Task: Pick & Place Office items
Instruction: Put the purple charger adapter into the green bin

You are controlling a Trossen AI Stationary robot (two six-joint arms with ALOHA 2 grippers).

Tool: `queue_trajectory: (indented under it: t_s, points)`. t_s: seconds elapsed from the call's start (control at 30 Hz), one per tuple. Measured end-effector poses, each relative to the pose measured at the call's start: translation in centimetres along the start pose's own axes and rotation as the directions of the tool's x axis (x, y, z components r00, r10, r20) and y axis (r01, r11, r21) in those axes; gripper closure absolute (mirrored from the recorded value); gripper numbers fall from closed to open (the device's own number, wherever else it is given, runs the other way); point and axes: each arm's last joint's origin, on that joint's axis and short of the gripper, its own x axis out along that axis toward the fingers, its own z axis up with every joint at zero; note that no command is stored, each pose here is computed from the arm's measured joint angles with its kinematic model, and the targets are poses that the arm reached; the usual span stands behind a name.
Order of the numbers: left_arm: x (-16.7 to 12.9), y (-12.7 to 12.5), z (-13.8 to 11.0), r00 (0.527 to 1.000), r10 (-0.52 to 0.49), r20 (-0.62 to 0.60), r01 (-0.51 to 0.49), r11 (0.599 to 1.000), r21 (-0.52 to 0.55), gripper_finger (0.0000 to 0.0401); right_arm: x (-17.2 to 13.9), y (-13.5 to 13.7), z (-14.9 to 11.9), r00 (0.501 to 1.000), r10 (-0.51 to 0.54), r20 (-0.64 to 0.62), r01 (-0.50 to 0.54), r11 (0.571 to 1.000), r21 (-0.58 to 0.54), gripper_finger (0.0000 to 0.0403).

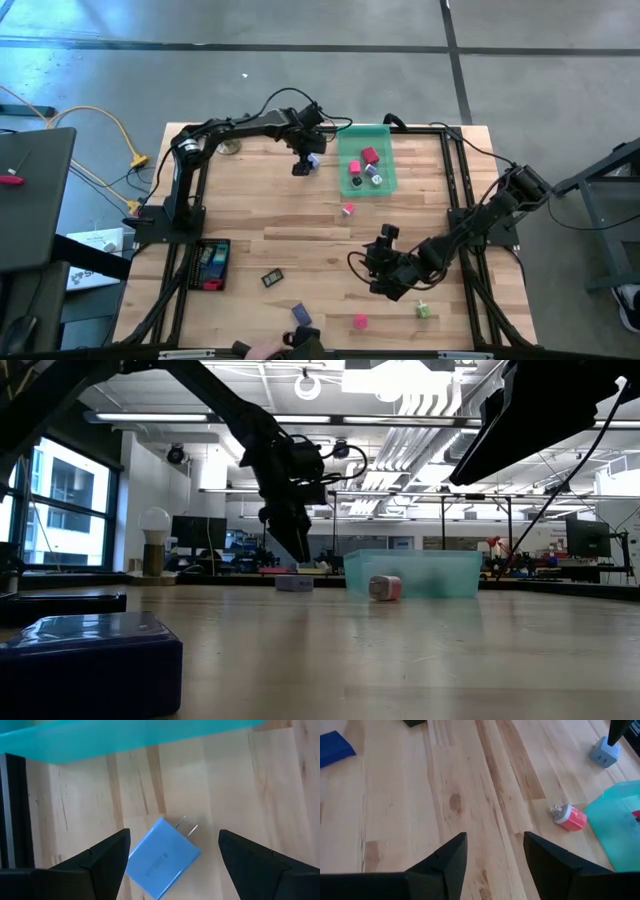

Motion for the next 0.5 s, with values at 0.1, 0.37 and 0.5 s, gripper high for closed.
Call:
queue_trajectory:
  t_s: [0.1,0.37,0.5]
  points:
    - [0.09,-0.39,0.29,1.0,-0.005,0.001,0.005,1.0,0.008,0.0105,0.0,-0.03,-0.04,1.0,-0.002,-0.003,0.002,1.0,-0.002,0.022]
    - [0.21,-0.71,0.54,0.997,0.058,-0.048,-0.063,0.992,-0.111,0.0105,-0.01,-0.02,-0.04,1.0,-0.003,-0.003,0.003,1.0,-0.015,0.022]
    - [0.21,-0.76,0.57,0.999,0.035,-0.031,-0.039,0.992,-0.123,0.0105,-0.01,-0.02,-0.04,1.0,-0.004,-0.002,0.004,1.0,-0.018,0.022]
